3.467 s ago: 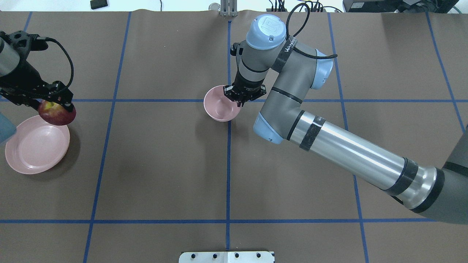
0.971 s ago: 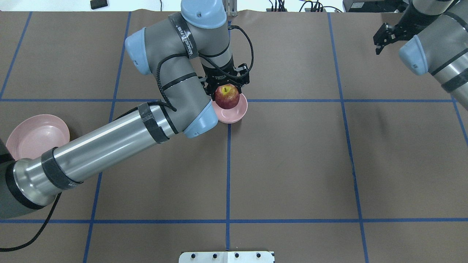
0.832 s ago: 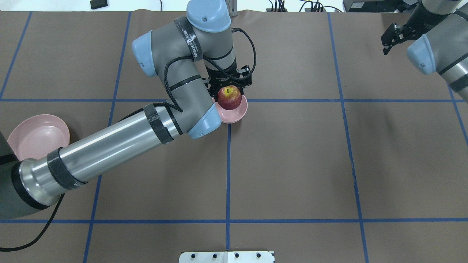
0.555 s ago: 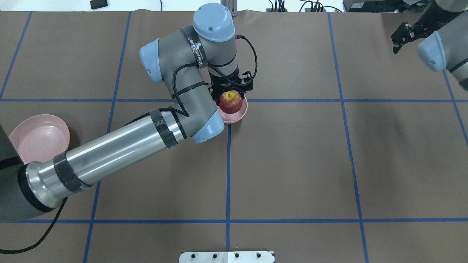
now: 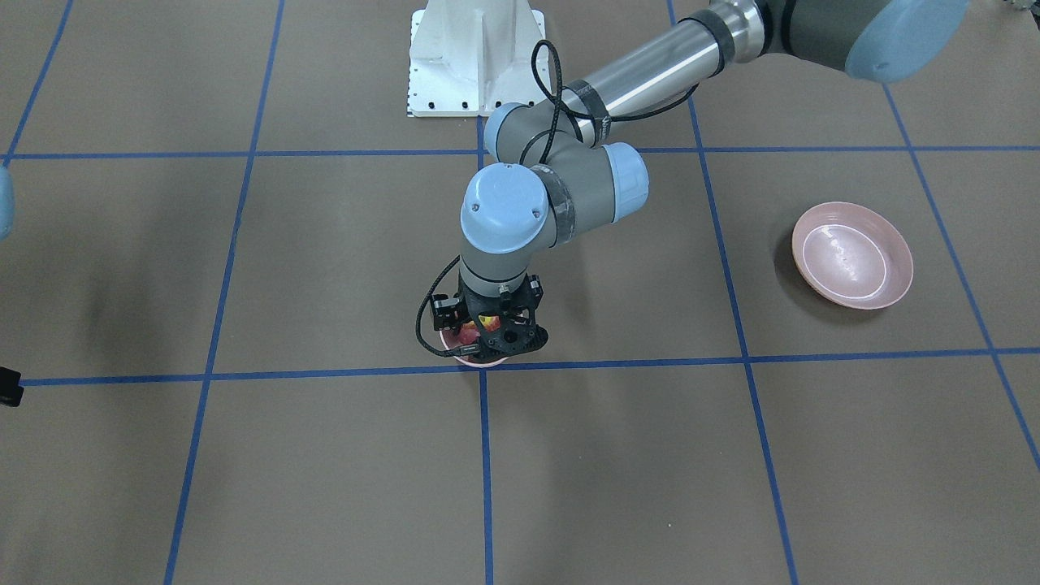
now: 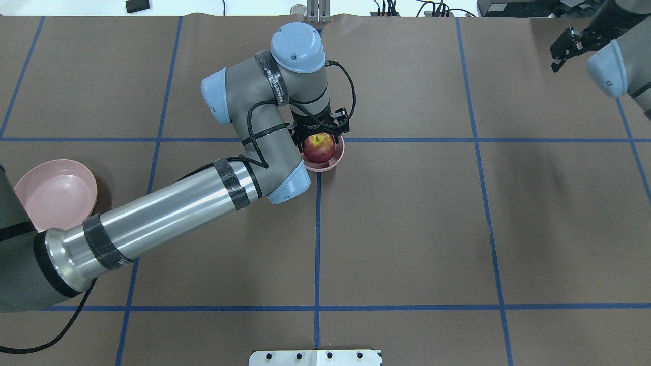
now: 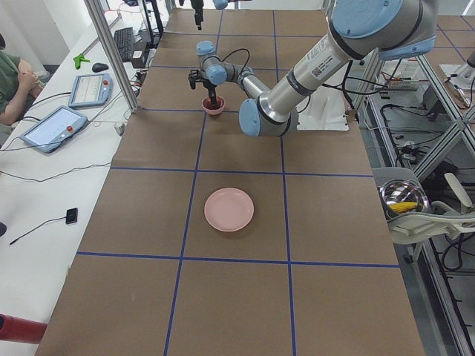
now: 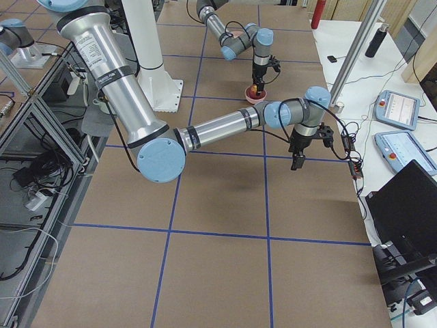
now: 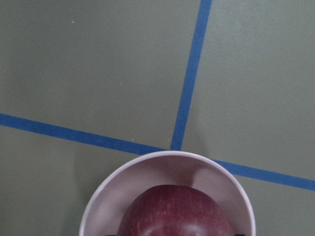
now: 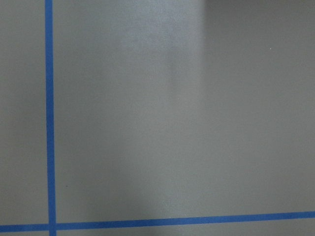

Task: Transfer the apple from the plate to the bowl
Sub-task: 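Lower the apple into the pink bowl and open the left gripper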

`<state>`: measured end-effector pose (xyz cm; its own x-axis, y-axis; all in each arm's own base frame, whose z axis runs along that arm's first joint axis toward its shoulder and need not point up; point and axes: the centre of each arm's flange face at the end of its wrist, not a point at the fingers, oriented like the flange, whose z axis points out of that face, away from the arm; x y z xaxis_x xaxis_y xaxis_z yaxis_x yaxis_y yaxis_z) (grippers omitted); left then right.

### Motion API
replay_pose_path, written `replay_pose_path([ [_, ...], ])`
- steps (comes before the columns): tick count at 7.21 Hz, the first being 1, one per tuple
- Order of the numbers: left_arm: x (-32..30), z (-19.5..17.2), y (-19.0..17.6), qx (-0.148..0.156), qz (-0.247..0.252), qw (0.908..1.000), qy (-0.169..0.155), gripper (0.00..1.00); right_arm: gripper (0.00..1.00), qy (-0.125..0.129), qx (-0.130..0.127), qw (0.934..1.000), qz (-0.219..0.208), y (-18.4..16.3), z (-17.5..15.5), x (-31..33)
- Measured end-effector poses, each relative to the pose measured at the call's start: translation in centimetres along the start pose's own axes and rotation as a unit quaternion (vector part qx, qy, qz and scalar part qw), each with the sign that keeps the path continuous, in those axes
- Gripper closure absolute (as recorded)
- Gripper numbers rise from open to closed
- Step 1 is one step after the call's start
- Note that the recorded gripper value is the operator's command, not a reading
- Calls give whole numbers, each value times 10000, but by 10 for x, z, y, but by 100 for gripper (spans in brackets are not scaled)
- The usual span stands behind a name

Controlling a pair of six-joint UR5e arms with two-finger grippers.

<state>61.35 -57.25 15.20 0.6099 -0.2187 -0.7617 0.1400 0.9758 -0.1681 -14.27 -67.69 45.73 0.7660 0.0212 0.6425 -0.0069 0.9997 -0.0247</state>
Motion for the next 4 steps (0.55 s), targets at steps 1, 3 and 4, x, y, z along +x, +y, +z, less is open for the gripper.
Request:
replay_pose_path([
  [1,2,-1,2,77,-1,10000,2,1,0,-7,7,10000,10,0,-1,1],
  [3,1,-13,4,161,56,9998,92,1,0,-47,46,10000,61,1,-8,10],
  [4,-12,-26,-4,191,68,9997,158,1,0,-58,59,9999,85,6,-10,17],
])
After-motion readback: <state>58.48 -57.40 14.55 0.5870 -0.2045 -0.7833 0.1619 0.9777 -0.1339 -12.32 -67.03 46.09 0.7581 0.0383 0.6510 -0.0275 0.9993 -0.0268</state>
